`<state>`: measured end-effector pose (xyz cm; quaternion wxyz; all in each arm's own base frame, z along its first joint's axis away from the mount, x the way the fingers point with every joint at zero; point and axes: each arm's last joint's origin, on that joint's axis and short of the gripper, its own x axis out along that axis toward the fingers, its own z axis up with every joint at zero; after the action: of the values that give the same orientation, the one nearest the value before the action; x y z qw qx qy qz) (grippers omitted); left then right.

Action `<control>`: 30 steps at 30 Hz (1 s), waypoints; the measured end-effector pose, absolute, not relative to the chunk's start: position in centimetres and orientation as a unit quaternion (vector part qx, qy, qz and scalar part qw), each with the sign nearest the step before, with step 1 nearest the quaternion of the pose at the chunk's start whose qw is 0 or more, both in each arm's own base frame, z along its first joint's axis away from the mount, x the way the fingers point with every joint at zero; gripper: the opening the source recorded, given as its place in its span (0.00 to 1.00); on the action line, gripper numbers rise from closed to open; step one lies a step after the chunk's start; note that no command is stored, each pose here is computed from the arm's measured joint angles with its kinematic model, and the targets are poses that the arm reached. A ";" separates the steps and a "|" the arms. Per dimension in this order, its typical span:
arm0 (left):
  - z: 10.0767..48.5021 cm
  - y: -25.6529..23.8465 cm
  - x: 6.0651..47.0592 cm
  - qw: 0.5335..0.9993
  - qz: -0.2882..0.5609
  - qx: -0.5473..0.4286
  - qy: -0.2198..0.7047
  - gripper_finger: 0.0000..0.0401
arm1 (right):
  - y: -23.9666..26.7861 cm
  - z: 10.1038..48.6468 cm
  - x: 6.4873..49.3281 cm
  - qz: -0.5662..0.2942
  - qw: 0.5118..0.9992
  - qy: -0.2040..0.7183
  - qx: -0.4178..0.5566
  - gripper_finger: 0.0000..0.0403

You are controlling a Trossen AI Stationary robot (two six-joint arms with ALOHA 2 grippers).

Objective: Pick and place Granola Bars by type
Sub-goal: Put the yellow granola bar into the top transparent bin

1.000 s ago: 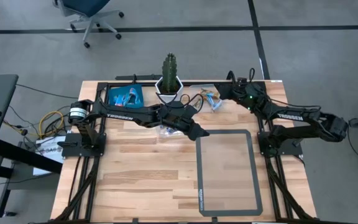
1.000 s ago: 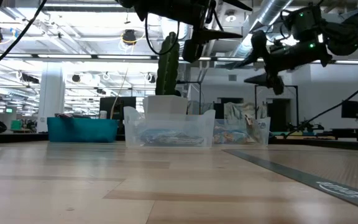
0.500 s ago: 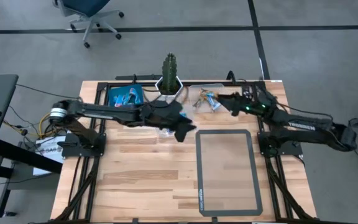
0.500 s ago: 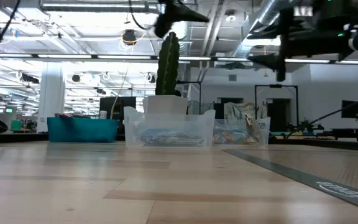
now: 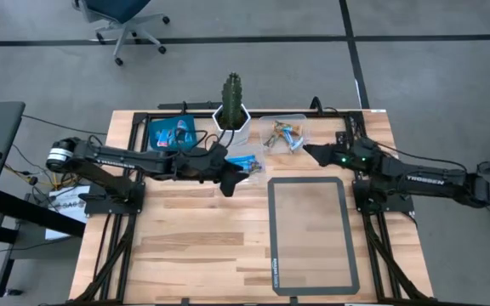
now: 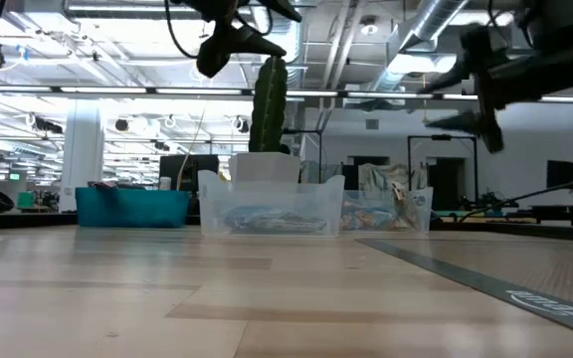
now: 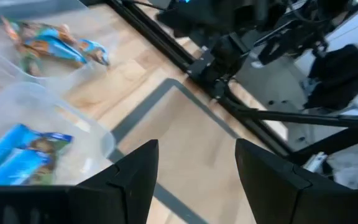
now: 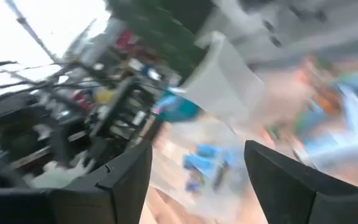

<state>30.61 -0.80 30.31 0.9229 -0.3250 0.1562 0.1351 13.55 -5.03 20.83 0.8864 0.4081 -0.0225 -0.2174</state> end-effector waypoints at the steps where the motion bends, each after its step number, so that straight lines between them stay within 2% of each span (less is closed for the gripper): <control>1: 30.1 -0.8 30.6 0.921 0.132 -0.332 0.154 0.51 | -5.0 20.5 13.5 -0.229 0.874 -0.013 0.428 0.62; 10: 29.9 -0.9 30.7 0.919 0.132 -0.337 0.158 0.51 | -5.6 17.6 14.7 -0.295 0.786 0.051 0.541 0.62; 13: 29.9 -0.9 30.7 0.918 0.132 -0.340 0.158 0.51 | -6.0 16.7 15.1 -0.317 0.766 0.067 0.556 0.58; 16: 29.9 -0.9 30.7 0.916 0.133 -0.345 0.157 0.51 | -6.2 15.9 15.4 -0.331 0.755 0.085 0.560 0.49; 26: 29.8 -0.9 30.7 0.913 0.134 -0.352 0.156 0.51 | -6.9 14.6 17.2 -0.332 0.746 0.080 0.571 0.06; 28: 29.8 -0.9 30.7 0.913 0.134 -0.352 0.156 0.51 | -7.0 14.3 17.5 -0.339 0.739 0.087 0.576 0.02; 30: 29.8 -0.9 30.7 0.913 0.134 -0.352 0.156 0.51 | -7.1 13.9 17.7 -0.346 0.731 0.094 0.581 0.02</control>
<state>30.74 -0.93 29.84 0.9129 -0.3524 0.1562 0.1345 17.69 -7.08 13.95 0.7309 0.5808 0.0944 -0.3457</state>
